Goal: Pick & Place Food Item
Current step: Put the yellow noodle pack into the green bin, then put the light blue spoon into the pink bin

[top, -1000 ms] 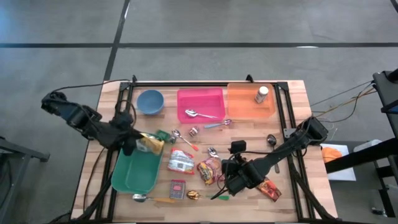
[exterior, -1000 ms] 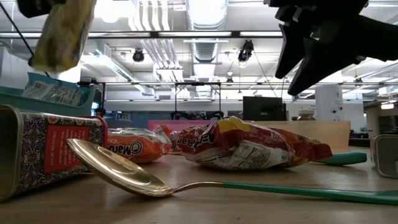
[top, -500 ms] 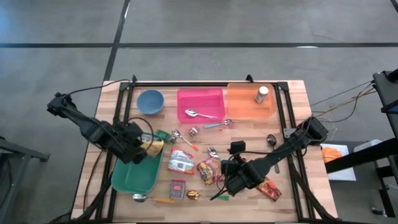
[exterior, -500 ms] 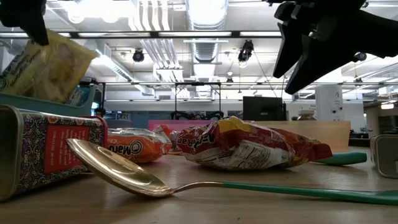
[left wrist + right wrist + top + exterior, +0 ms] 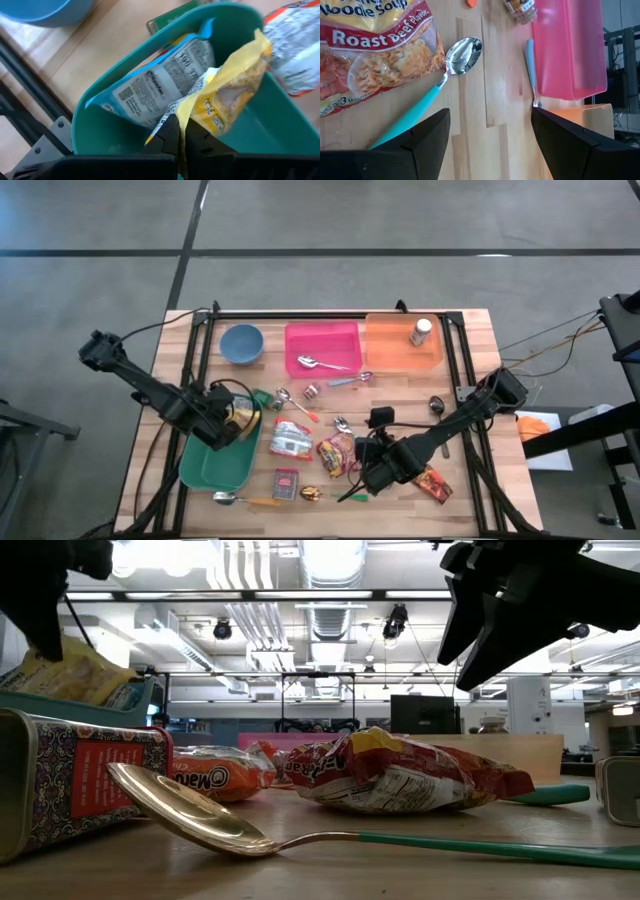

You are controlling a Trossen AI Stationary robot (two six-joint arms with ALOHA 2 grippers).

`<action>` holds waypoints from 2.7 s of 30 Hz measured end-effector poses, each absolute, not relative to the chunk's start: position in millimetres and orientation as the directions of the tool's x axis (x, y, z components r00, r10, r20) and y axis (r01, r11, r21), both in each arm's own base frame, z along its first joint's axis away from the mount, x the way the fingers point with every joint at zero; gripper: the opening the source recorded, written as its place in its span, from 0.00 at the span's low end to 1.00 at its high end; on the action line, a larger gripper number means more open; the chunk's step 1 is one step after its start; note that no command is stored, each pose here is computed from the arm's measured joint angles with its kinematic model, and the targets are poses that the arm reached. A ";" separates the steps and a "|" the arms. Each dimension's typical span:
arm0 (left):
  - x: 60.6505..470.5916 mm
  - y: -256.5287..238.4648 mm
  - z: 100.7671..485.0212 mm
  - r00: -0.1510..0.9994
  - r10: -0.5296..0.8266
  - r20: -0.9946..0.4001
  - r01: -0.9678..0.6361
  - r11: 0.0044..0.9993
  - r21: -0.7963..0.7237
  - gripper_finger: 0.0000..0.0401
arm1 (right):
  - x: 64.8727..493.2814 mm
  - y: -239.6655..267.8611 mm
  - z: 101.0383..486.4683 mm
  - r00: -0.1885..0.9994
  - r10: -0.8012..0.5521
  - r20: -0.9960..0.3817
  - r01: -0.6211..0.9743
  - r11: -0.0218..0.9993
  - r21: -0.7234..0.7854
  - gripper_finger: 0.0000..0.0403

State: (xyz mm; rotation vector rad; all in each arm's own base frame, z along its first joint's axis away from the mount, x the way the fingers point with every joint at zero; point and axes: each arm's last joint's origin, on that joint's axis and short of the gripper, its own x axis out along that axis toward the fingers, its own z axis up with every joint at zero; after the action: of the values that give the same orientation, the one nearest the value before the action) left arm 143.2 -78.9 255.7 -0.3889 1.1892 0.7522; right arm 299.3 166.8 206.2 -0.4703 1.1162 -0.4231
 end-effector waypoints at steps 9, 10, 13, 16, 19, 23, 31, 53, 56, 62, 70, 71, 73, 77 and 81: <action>139.1 -76.6 240.5 0.129 0.335 -0.933 -0.732 0.667 0.138 0.00 | 300.6 167.6 206.3 0.391 -0.538 -0.747 0.096 0.831 -0.548 0.69; 138.5 -76.4 239.1 0.122 0.333 -0.935 -0.741 0.657 0.138 0.00 | 300.7 167.6 206.3 0.391 -0.537 -0.747 0.096 0.831 -0.548 0.69; 137.3 -76.0 236.2 0.109 0.333 -0.937 -0.747 0.649 0.144 0.00 | 301.1 167.9 206.3 0.394 -0.535 -0.747 0.098 0.833 -0.545 0.69; 137.2 -75.8 235.6 0.107 0.334 -0.936 -0.748 0.647 0.145 0.00 | 301.9 168.4 206.4 0.402 -0.531 -0.746 0.104 0.836 -0.539 0.69; 137.1 -75.8 235.7 0.108 0.334 -0.936 -0.748 0.648 0.145 0.00 | 302.2 168.6 206.4 0.404 -0.530 -0.746 0.105 0.837 -0.537 0.69; 137.1 -75.8 235.7 0.108 0.334 -0.936 -0.744 0.652 0.147 0.00 | 302.3 168.7 206.4 0.405 -0.529 -0.746 0.106 0.837 -0.536 0.69; 137.1 -75.8 235.6 0.108 0.334 -0.936 -0.744 0.651 0.147 0.00 | 302.7 168.8 206.5 0.408 -0.527 -0.746 0.108 0.839 -0.534 0.69; 137.0 -75.8 235.5 0.103 0.329 -0.939 -0.728 0.668 0.154 0.05 | 304.5 170.0 206.6 0.423 -0.518 -0.744 0.119 0.845 -0.521 0.69; 137.0 -75.8 235.5 0.103 0.329 -0.939 -0.728 0.668 0.154 0.11 | 304.7 170.0 206.6 0.424 -0.517 -0.744 0.120 0.846 -0.520 0.69; 137.0 -75.8 235.5 0.103 0.329 -0.939 -0.726 0.670 0.155 0.23 | 305.8 170.7 206.7 0.433 -0.511 -0.742 0.126 0.850 -0.512 0.69; 135.7 -75.2 235.6 0.088 0.332 -0.939 -0.727 0.666 0.167 0.38 | 306.6 171.2 206.8 0.440 -0.507 -0.741 0.131 0.852 -0.506 0.69; 135.3 -75.2 235.6 0.080 0.327 -0.941 -0.727 0.665 0.169 0.40 | 306.6 171.2 206.8 0.440 -0.507 -0.741 0.131 0.852 -0.506 0.69; 134.6 -75.2 235.5 0.068 0.320 -0.945 -0.730 0.661 0.171 0.43 | 306.6 171.2 206.8 0.440 -0.507 -0.741 0.131 0.853 -0.506 0.69; 130.4 -73.8 235.8 0.011 0.313 -0.950 -0.752 0.629 0.198 0.47 | 306.9 171.4 206.9 0.442 -0.506 -0.741 0.132 0.854 -0.504 0.69; 121.3 -70.8 237.2 -0.114 0.296 -0.949 -0.788 0.554 0.267 0.50 | 307.5 171.8 207.0 0.447 -0.503 -0.740 0.136 0.856 -0.499 0.69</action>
State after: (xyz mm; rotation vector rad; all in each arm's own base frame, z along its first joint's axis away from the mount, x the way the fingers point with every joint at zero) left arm 121.3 -70.8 237.2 -0.4602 1.3990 0.9762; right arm 307.5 171.8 207.0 -0.3976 1.0384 -0.4081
